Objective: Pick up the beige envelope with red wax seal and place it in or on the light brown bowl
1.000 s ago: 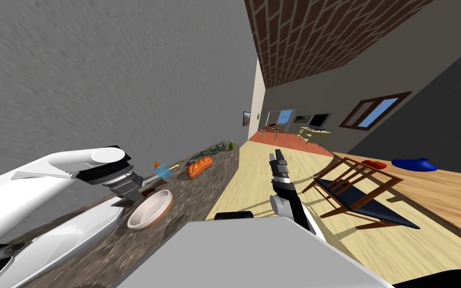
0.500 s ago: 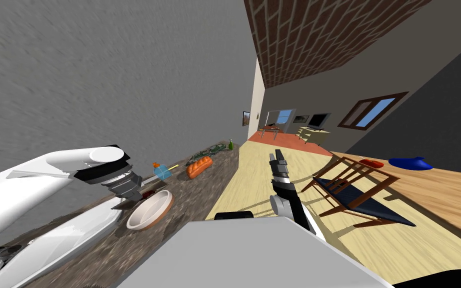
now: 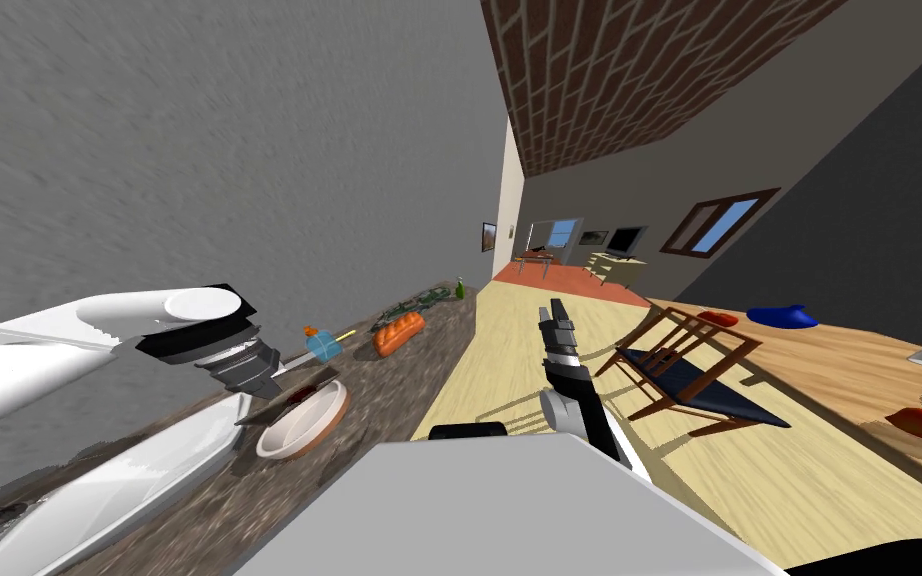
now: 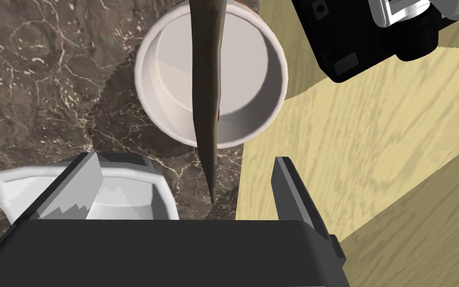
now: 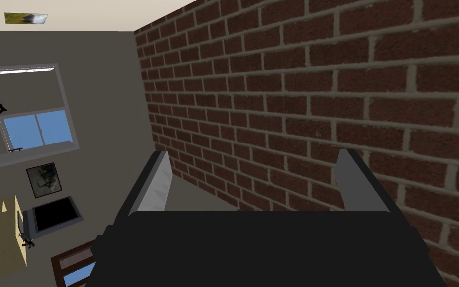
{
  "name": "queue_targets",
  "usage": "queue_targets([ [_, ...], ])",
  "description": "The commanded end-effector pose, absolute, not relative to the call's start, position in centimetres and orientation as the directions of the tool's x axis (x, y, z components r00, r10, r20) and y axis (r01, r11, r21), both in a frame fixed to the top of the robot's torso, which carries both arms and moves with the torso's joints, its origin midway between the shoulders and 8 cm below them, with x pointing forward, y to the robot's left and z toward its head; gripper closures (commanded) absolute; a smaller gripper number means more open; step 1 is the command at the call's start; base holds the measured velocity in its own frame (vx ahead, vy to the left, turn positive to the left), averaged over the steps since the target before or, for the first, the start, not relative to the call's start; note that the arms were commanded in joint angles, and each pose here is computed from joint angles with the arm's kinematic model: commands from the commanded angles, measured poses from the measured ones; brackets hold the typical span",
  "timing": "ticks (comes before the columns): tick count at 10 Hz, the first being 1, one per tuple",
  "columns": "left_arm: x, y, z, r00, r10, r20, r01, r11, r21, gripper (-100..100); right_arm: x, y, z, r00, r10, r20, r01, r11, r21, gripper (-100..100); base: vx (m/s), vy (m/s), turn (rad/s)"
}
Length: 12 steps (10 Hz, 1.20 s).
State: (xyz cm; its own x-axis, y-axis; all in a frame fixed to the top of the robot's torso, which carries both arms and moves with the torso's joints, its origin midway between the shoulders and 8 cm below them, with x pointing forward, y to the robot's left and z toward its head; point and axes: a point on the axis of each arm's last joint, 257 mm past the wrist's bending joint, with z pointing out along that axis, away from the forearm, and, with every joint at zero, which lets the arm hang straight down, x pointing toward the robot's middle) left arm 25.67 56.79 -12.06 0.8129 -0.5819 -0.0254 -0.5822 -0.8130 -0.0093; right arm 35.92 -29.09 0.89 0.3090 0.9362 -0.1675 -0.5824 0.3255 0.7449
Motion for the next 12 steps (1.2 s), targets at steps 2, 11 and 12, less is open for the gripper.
queue_targets([
  [2,25.8,56.7,-11.2,0.822,-0.57,-0.026,-0.57,-0.821,-0.015,-100,35.9,-29.1,0.9,0.309,0.936,-0.168,-0.582,0.326,0.745,0,-0.028,0.025,-0.046],
  [11,26.6,54.9,-9.0,0.844,-0.535,-0.018,-0.536,-0.845,0.005,-100,35.9,-29.1,0.9,0.309,0.936,-0.168,-0.582,0.326,0.745,0,-0.033,0.023,-0.048],
  [12,26.7,54.9,-8.9,0.854,-0.52,-0.026,-0.52,-0.854,0.001,-100,35.9,-29.1,0.9,0.309,0.936,-0.168,-0.582,0.326,0.745,0,-0.036,0.026,-0.062],
])
